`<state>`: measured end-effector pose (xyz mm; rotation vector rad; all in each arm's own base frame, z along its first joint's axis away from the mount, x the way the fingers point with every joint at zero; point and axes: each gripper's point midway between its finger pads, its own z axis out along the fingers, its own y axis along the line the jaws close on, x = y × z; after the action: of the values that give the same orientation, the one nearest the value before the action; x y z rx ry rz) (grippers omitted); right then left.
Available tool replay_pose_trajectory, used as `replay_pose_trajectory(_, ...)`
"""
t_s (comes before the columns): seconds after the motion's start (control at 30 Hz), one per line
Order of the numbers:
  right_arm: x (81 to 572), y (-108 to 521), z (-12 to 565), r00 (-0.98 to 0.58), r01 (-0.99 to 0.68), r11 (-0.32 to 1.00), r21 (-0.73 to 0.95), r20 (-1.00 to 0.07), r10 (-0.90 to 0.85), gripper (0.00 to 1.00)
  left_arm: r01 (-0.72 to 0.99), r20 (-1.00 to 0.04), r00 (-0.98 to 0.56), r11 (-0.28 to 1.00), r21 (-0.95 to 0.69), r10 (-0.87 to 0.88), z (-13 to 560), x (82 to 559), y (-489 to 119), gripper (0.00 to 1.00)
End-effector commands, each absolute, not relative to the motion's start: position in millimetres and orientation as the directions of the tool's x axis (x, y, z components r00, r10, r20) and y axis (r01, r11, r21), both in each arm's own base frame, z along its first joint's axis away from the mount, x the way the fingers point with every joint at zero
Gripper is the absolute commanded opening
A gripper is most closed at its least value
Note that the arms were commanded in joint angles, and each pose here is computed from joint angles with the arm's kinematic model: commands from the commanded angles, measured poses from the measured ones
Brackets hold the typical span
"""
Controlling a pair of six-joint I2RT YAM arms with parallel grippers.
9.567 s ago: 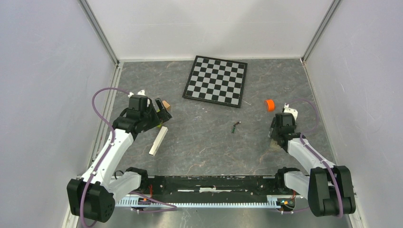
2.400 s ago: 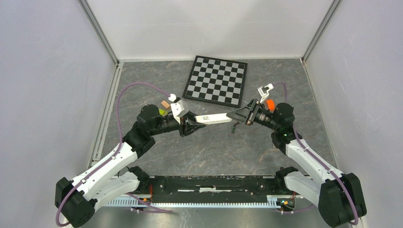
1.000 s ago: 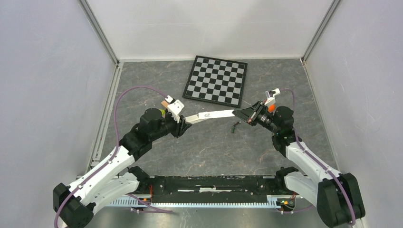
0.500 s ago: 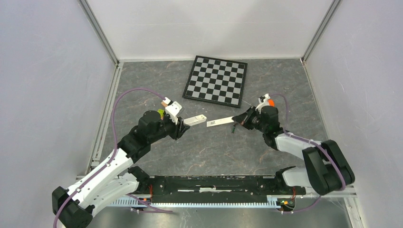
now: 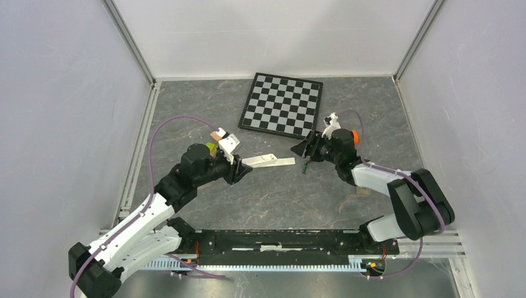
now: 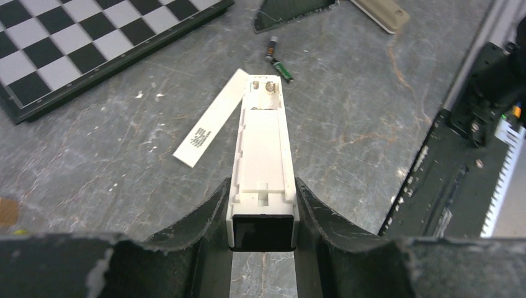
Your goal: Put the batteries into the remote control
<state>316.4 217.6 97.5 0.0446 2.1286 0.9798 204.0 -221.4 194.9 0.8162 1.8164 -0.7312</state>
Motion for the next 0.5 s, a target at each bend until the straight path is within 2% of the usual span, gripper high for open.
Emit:
replay_pose_trajectory(0.0,296,237,158,-0.614,-0.561,0.591,0.579,-0.770,0.172,0.83,0.899,-0.974,-0.132,0.437,-0.039,0.186,235,192,-241,0.02)
replay_pose_trajectory(0.13,250,251,208,-0.517,-0.766,0.370,0.525,-0.846,0.128,0.88,0.968,-0.978,-0.004,0.245,0.048,0.207,250,169,-253,0.02)
replay_pose_trajectory(0.27,209,254,242,-0.422,-0.877,0.194,0.439,-0.898,0.126,0.92,0.993,-0.978,0.112,0.027,0.119,0.178,261,139,-261,0.02)
replay_pose_trajectory(0.37,180,259,251,-0.305,-0.942,0.110,0.316,-0.947,0.104,0.94,0.987,-0.978,0.158,-0.063,0.150,0.139,259,126,-263,0.02)
replay_pose_trajectory(0.47,162,268,246,-0.153,-0.986,0.066,0.155,-0.988,0.036,0.95,0.987,-0.979,0.147,-0.088,0.135,0.139,261,125,-266,0.02)
